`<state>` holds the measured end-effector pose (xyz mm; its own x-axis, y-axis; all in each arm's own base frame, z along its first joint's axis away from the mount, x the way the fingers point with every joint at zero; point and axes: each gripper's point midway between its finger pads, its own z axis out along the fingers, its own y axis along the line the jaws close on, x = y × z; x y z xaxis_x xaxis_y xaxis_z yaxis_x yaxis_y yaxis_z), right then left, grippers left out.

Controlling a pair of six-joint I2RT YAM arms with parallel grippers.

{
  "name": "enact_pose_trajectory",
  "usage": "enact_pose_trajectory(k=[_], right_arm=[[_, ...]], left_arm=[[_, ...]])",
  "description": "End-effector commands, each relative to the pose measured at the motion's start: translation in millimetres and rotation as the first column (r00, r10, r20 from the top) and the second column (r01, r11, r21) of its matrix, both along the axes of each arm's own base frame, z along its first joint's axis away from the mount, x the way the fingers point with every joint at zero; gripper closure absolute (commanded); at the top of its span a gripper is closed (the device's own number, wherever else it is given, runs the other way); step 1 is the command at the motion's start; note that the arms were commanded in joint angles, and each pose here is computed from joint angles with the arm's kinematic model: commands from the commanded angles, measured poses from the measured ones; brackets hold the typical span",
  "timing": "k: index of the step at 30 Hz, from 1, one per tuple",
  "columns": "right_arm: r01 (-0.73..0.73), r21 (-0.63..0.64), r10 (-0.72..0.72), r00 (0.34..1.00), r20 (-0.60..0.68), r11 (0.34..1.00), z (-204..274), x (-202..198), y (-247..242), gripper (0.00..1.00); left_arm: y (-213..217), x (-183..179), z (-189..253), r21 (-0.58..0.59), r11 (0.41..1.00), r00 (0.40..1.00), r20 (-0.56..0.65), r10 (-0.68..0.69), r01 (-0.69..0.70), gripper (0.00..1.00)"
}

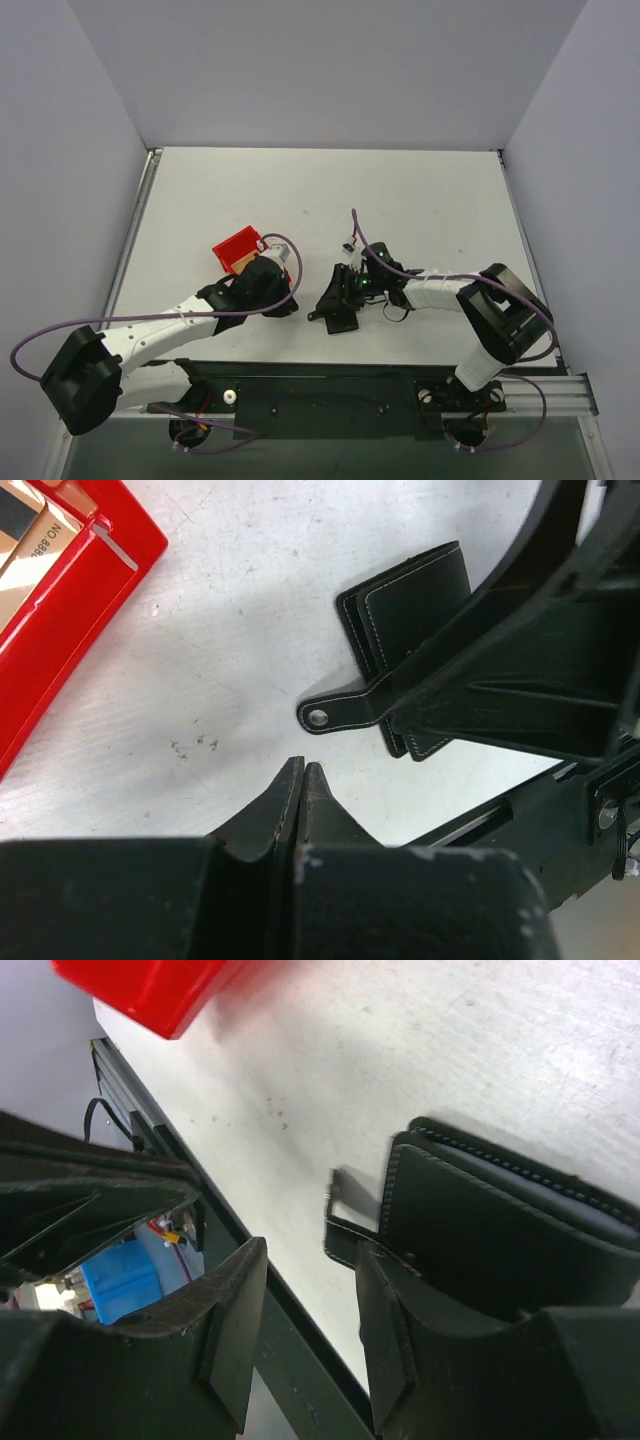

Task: Put the credit cards into the card holder
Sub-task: Turn over the card slot in the card holder.

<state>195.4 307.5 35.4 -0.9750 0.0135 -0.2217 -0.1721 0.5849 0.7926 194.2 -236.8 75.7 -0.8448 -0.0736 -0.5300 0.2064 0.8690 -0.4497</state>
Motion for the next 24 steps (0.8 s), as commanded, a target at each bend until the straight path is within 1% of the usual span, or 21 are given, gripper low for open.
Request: enact_pose_trajectory(k=[1, 2, 3, 4, 5, 6, 7, 8, 9, 12, 13, 16, 19, 24], right_arm=[[0.002, 0.034, -0.008, 0.984, 0.18, 0.999, 45.6, 18.0, -0.8, 0.64], [0.002, 0.038, -0.011, 0.972, 0.233, 0.999, 58.0, 20.8, -3.7, 0.64], [0.019, 0.015, -0.022, 0.963, 0.27, 1.0, 63.9, 23.2, -11.2, 0.64], [0.054, -0.027, -0.044, 0.963, 0.267, 0.998, 59.3, 25.4, -20.5, 0.64], [0.062, -0.031, -0.05, 0.951, 0.305, 0.998, 66.9, 27.3, -25.9, 0.64], [0.094, -0.071, -0.068, 0.95, 0.303, 0.993, 61.9, 29.4, -35.9, 0.64], [0.108, -0.077, -0.077, 0.943, 0.323, 0.991, 65.8, 30.8, -42.3, 0.64], [0.141, -0.108, -0.101, 0.944, 0.313, 0.984, 60.5, 33.6, -53.6, 0.64], [0.15, -0.118, -0.107, 0.945, 0.311, 0.982, 58.1, 31.9, -59.2, 0.64], [0.218, -0.129, -0.177, 0.946, 0.271, 0.967, 45.5, 36.2, -82.9, 0.64], [0.219, -0.131, -0.181, 0.95, 0.253, 0.967, 39.8, 31.9, -86.5, 0.64], [0.226, -0.139, -0.188, 0.952, 0.242, 0.964, 33.3, 29.5, -94.9, 0.64], [0.2, -0.143, -0.165, 0.96, 0.224, 0.969, 27.2, 23.7, -94.3, 0.64], [0.176, -0.111, -0.151, 0.968, 0.199, 0.978, 21.9, 16.7, -90.1, 0.62]], left_arm=[[-14.6, 17.4, 32.3, -0.064, 0.998, 0.996, 0.092, -0.008, 0.014, 1.0], [-20.2, 20.7, 40.1, -0.09, 0.996, 0.994, 0.113, -0.016, 0.026, 1.0], [-24.3, 22.1, 43.4, -0.097, 0.995, 0.992, 0.121, -0.027, 0.039, 1.0], [-31.4, 22.9, 48.4, -0.121, 0.991, 0.99, 0.131, -0.048, 0.064, 1.0], [-36.3, 25.6, 56.2, -0.137, 0.988, 0.988, 0.147, -0.056, 0.076, 1.0], [-43.2, 25.5, 57.4, -0.152, 0.983, 0.986, 0.15, -0.078, 0.101, 1.0], [-50.3, 29.4, 66.1, -0.175, 0.978, 0.981, 0.173, -0.085, 0.115, 1.0], [-56.4, 26.5, 63.1, -0.176, 0.974, 0.98, 0.163, -0.112, 0.141, 1.0], [-64.3, 29.2, 70.6, -0.196, 0.967, 0.976, 0.181, -0.124, 0.16, 1.0], [-86.6, 27.2, 66.3, -0.208, 0.954, 0.966, 0.186, -0.179, 0.217, 1.0], [-94.0, 25.6, 69.2, -0.224, 0.944, 0.961, 0.192, -0.2, 0.241, 1.0], [-103.5, 18.1, 40.8, -0.198, 0.945, 0.963, 0.126, -0.239, 0.261, 1.0], [-100.5, 12.0, 17.7, -0.183, 0.95, 0.967, 0.078, -0.242, 0.252, 1.0], [-84.5, 6.0, 2.4, -0.135, 0.965, 0.974, 0.047, -0.221, 0.226, 1.0]])
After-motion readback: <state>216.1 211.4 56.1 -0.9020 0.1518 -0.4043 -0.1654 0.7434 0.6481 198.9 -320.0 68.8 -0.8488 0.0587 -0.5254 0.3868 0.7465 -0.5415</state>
